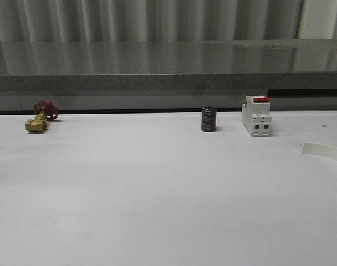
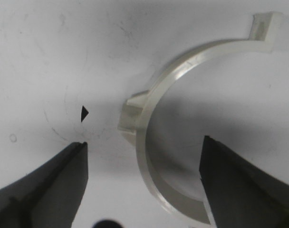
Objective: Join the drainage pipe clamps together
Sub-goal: 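Grasp the white clamp half at its middle tab with the left gripper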
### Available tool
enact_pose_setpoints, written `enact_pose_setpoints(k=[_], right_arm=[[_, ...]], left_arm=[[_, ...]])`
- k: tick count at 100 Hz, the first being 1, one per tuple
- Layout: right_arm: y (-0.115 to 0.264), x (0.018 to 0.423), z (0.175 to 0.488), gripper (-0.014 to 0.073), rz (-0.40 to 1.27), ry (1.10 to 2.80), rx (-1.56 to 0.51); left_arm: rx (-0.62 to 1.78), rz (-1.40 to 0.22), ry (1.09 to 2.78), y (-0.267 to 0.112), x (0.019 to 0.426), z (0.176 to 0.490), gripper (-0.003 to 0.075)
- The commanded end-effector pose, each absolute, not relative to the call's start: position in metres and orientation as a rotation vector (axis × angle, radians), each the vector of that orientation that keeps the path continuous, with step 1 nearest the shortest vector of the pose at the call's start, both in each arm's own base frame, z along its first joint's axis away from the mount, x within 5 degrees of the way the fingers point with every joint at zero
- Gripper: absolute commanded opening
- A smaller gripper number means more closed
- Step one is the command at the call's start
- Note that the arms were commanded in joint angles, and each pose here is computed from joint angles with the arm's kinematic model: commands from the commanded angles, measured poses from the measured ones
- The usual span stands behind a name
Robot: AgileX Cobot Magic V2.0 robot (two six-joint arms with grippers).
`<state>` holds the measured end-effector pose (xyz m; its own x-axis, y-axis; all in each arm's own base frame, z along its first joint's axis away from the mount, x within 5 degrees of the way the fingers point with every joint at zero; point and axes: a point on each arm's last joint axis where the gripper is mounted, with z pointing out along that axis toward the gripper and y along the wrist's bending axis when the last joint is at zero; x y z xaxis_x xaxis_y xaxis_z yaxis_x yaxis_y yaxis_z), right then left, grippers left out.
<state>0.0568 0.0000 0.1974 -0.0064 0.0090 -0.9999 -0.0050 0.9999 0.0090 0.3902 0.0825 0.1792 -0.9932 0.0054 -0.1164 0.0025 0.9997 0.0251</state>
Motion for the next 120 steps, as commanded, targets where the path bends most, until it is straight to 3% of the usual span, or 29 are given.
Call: enact_pose_setpoints(k=[1,68,75,101,120], right_arm=[[0.001,0.054,0.212,-0.0066,0.012,1.458,-0.013],[0.001,0.054,0.212,-0.0066,0.012,1.458,-0.013],[0.001,0.054,0.212,-0.0066,0.012,1.458,-0.013],[0.001,0.054,0.212,-0.0066,0.012,1.458,-0.013],[0.001,0.054,0.212,-0.0066,0.012,1.458,-0.013]], left_arm=[[0.0,0.044,2.945,0.084,0.398,0.201,0.0491],[-0.005,0.045,2.926,0.087,0.413,0.175,0.0486],[-0.005,0.045,2.926,0.087,0.413,0.175,0.0435],[-0.005,0.047,2.919,0.087,0.413,0.177,0.0097],[-0.005,0.056,2.889,0.086,0.412,0.187,-0.0008]])
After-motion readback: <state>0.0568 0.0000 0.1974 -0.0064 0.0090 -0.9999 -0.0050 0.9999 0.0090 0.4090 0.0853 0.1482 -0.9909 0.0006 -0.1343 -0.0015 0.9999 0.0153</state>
